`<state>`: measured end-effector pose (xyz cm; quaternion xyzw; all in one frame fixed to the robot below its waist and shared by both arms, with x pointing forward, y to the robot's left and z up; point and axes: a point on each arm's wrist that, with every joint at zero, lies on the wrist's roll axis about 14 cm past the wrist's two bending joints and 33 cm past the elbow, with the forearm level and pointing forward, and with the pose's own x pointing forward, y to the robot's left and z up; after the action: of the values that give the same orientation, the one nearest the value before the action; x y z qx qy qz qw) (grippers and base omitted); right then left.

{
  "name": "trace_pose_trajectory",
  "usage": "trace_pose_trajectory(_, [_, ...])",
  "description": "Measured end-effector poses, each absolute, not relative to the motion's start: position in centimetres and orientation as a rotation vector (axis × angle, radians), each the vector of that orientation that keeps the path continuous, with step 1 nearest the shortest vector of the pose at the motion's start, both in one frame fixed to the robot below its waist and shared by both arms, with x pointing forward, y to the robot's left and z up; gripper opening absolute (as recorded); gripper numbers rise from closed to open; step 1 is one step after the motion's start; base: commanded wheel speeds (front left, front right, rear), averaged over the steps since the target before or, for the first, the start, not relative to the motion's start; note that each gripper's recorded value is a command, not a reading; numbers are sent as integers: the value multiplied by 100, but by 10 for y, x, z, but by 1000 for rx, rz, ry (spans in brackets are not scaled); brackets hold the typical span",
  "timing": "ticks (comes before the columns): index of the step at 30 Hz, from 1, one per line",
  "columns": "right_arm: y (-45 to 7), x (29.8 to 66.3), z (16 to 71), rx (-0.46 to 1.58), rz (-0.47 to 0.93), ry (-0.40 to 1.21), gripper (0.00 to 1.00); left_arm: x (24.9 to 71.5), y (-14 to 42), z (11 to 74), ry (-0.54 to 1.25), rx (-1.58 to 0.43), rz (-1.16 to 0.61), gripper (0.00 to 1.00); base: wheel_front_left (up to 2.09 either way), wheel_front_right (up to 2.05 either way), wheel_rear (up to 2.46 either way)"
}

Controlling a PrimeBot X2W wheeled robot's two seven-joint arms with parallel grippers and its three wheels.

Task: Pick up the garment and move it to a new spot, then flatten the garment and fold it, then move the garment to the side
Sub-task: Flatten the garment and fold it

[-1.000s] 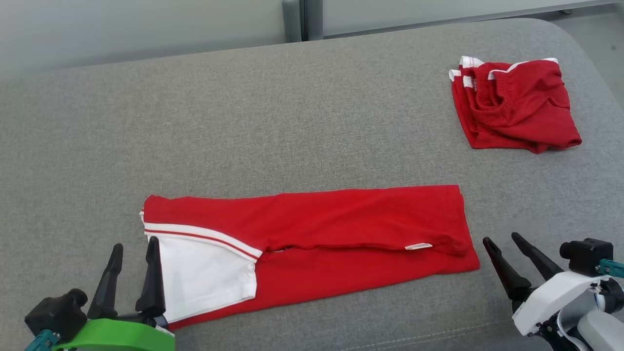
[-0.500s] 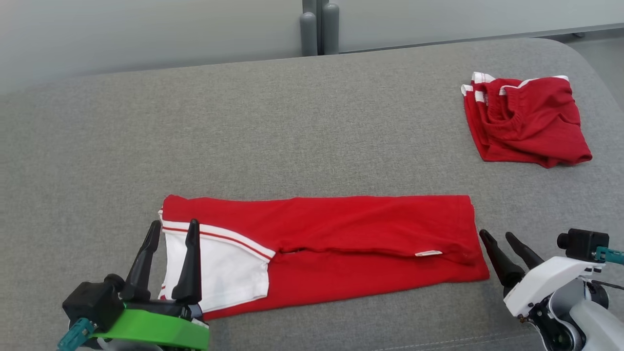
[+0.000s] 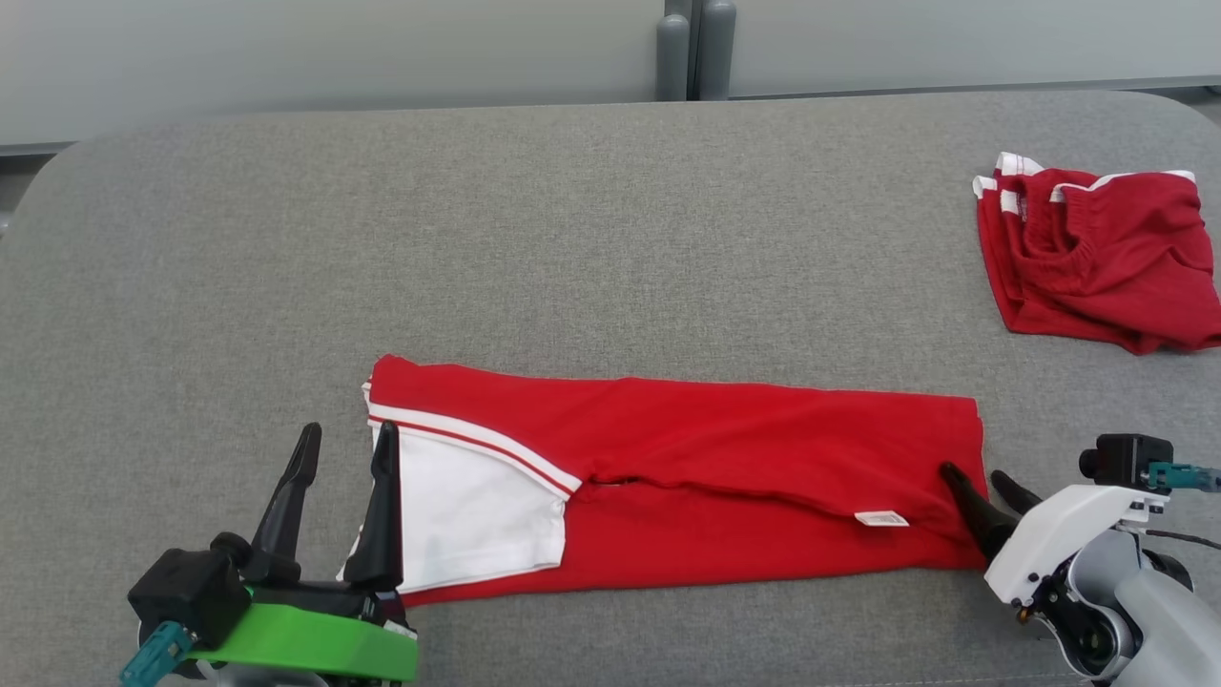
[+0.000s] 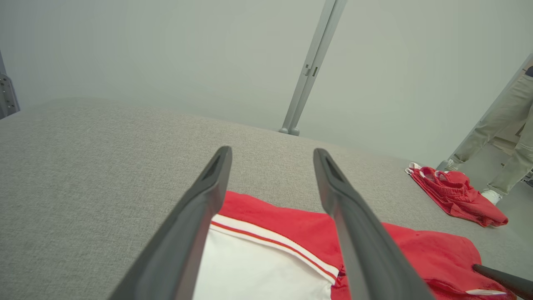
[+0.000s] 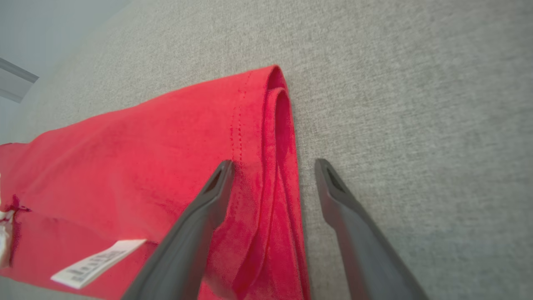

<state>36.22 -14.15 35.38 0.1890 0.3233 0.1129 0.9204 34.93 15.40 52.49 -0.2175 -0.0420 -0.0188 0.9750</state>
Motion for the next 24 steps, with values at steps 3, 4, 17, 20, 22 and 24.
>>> trace_pose_trajectory(3, [-134, 366, 354, 390, 252, 680, 100, 349, 157, 524, -84, -436, -24, 100, 0, 0, 0])
trace_pose_trajectory(4, [-132, 367, 354, 400, 253, 685, 100, 349, 158, 524, -83, -436, -20, 100, 0, 0, 0])
trace_pose_trajectory(17, [-124, 370, 353, 464, 263, 706, 0, 353, 160, 523, -83, -435, -14, 100, 0, 0, 0])
trace_pose_trajectory(20, [-128, 374, 356, 479, 247, 692, 0, 355, 161, 523, -82, -434, -7, 100, 0, 0, 0])
trace_pose_trajectory(22, [-131, 380, 361, 485, 247, 672, 0, 356, 162, 524, -85, -433, -7, 100, 0, 0, 0])
trace_pose_trajectory(24, [-138, 386, 366, 480, 235, 654, 0, 357, 160, 524, -85, -435, -13, 100, 0, 0, 0])
